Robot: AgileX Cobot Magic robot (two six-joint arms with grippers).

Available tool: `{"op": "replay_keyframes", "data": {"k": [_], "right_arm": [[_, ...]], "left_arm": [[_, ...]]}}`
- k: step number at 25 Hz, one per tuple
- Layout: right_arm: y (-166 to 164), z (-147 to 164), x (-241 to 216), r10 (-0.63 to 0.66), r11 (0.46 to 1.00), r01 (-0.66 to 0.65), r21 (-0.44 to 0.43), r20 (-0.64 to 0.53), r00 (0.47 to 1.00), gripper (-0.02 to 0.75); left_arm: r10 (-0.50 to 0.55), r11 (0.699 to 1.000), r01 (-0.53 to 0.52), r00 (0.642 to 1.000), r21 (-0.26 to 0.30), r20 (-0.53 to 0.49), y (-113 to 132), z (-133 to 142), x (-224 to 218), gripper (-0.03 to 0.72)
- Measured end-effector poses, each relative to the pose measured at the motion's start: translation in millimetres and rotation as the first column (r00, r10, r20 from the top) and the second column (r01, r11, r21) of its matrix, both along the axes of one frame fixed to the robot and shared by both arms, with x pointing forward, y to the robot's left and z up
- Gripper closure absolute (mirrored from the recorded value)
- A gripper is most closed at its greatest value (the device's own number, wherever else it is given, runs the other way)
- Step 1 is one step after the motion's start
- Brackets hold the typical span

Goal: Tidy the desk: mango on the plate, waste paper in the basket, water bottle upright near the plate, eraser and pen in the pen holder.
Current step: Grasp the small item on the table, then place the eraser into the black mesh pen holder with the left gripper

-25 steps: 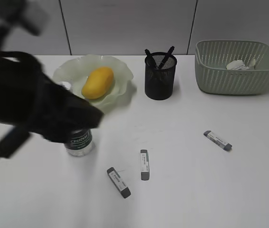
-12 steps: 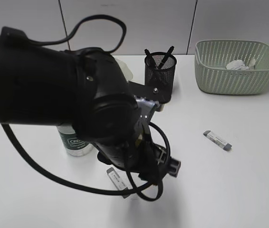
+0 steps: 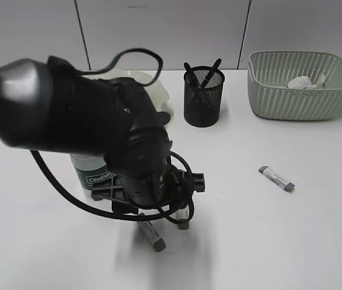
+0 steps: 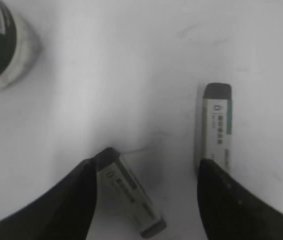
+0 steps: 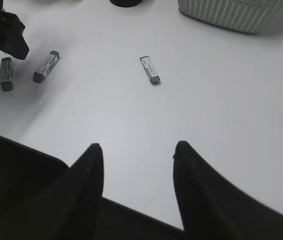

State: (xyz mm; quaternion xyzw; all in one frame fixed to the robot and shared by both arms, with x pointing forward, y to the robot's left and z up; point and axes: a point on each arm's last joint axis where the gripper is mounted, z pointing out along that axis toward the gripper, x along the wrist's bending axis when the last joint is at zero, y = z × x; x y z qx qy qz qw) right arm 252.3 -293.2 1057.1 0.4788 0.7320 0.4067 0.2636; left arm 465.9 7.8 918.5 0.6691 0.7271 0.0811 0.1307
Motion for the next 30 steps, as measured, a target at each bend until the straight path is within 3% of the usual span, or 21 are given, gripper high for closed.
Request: {"op": "replay_keyframes", "data": {"k": [4, 10, 13, 17, 20, 22, 26, 28, 30], "right_arm": [[0.0, 0.0, 0.0, 0.0, 1.0, 0.0, 0.0, 0.0, 1.0, 0.366], [0.0, 0.0, 0.0, 0.0, 1.0, 0.0, 0.0, 0.0, 1.0, 0.366], [-0.1, 0.0, 0.0, 0.0, 1.0, 0.0, -0.001, 0.001, 1.0, 0.366], [-0.1, 0.0, 0.0, 0.0, 1.0, 0.0, -0.001, 0.001, 1.0, 0.366], [-0.1, 0.0, 0.0, 0.0, 1.0, 0.0, -0.001, 0.001, 1.0, 0.366], [-0.1, 0.0, 0.0, 0.0, 1.0, 0.0, -0.001, 0.001, 1.0, 0.367], [-0.2, -0.1, 0.0, -0.001, 1.0, 0.001, -0.002, 0.0, 1.0, 0.367], [-0.2, -0.1, 0.0, -0.001, 1.0, 0.001, -0.002, 0.0, 1.0, 0.367], [-0.2, -0.1, 0.0, -0.001, 1.0, 0.001, -0.002, 0.0, 1.0, 0.367]], "left_arm": [[0.092, 0.996, -0.092, 0.995, 0.014, -0.03, -0.4, -17.6, 0.3, 0.214], [0.143, 0.989, -0.141, 0.988, 0.04, -0.051, -0.4, -32.5, 0.5, 0.249], [0.15, 0.988, -0.147, 0.987, 0.055, -0.052, 1.1, -32.4, 0.5, 0.342], [0.145, 0.988, -0.142, 0.988, 0.061, -0.046, 1.5, -32.6, 1.0, 0.54], [0.137, 0.99, -0.135, 0.99, 0.047, -0.038, 0.2, -32.3, 1.9, 0.545], [0.114, 0.993, -0.114, 0.993, -0.003, -0.018, -4.3, -30.4, 4.1, 0.545], [-0.015, 0.978, 0.045, 0.989, -0.202, 0.148, -21.9, -1.7, 16.1, 0.545], [-0.124, 0.94, 0.214, 0.94, -0.265, 0.318, -31.6, 28.6, 30.3, 0.545], [-0.21, 0.898, 0.361, 0.855, -0.253, 0.474, -38.5, 57.9, 46.2, 0.545]]}}
